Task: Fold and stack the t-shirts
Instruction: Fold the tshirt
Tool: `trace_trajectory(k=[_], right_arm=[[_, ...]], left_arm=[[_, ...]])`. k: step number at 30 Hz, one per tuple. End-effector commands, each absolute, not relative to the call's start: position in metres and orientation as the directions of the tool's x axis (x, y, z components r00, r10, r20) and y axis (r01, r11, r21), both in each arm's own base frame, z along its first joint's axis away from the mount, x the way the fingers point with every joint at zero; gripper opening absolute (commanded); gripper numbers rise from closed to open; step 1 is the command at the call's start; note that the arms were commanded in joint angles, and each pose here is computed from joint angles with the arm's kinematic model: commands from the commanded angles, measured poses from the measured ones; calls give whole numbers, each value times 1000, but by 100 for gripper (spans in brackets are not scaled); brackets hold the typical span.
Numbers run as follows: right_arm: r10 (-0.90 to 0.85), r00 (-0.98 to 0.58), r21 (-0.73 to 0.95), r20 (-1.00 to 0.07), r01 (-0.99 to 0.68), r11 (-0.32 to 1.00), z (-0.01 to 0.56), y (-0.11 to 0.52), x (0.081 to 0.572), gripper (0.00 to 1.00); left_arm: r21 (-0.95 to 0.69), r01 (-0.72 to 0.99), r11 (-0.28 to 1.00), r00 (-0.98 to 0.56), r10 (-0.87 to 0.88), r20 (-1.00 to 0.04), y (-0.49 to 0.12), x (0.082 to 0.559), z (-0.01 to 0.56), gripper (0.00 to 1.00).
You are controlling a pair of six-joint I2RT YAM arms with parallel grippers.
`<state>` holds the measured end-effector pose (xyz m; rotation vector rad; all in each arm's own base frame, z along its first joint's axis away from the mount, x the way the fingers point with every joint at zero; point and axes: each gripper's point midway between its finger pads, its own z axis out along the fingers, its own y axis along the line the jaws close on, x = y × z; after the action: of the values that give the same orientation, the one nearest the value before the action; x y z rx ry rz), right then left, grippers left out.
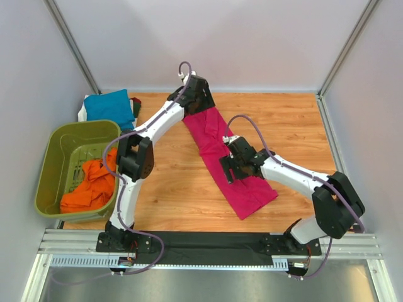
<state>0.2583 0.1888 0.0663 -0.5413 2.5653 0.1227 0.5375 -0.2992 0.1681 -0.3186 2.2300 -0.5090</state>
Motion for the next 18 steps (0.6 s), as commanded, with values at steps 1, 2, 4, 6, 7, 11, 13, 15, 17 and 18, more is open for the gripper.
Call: trace_trajectory(k=[1, 2, 4, 6, 7, 11, 13, 15, 17, 18], right_arm=[[-323, -779, 61, -538, -418, 906, 59, 210, 265, 81], [-322, -789, 55, -523, -409, 911, 52, 208, 264, 81], [-319, -799, 46, -510, -396, 917, 46, 206, 264, 80], [-305, -816, 11, -491, -356, 934, 37, 197, 264, 80], [-295, -825, 0, -483, -336, 942, 34, 193, 264, 80], [-282, -860, -9, -425, -308, 951, 18, 189, 257, 79], [-266, -882, -10, -390, -285, 958, 12, 186, 250, 78], [-265, -893, -5, -363, -283, 959, 3, 185, 241, 78], [-236, -911, -1, -337, -251, 968, -6, 181, 232, 78], [-230, -916, -7, -329, -241, 971, -8, 179, 229, 78]], left_arm=[[-457, -161, 875, -656, -441, -612, -299, 540, 130, 73], [-454, -161, 876, -662, -437, -609, -300, 541, 125, 73], [-442, -169, 881, -670, -432, -604, -302, 547, 112, 73], [-422, -191, 886, -684, -429, -591, -301, 548, 100, 73], [-424, -197, 884, -690, -432, -581, -303, 551, 91, 73], [-444, -234, 865, -699, -468, -541, -301, 556, 71, 72], [-448, -249, 859, -705, -478, -524, -298, 558, 62, 73], [-454, -248, 856, -712, -478, -514, -296, 563, 52, 73], [-478, -197, 856, -731, -453, -510, -304, 568, 54, 73], [-482, -184, 857, -739, -444, -507, -307, 570, 53, 72]])
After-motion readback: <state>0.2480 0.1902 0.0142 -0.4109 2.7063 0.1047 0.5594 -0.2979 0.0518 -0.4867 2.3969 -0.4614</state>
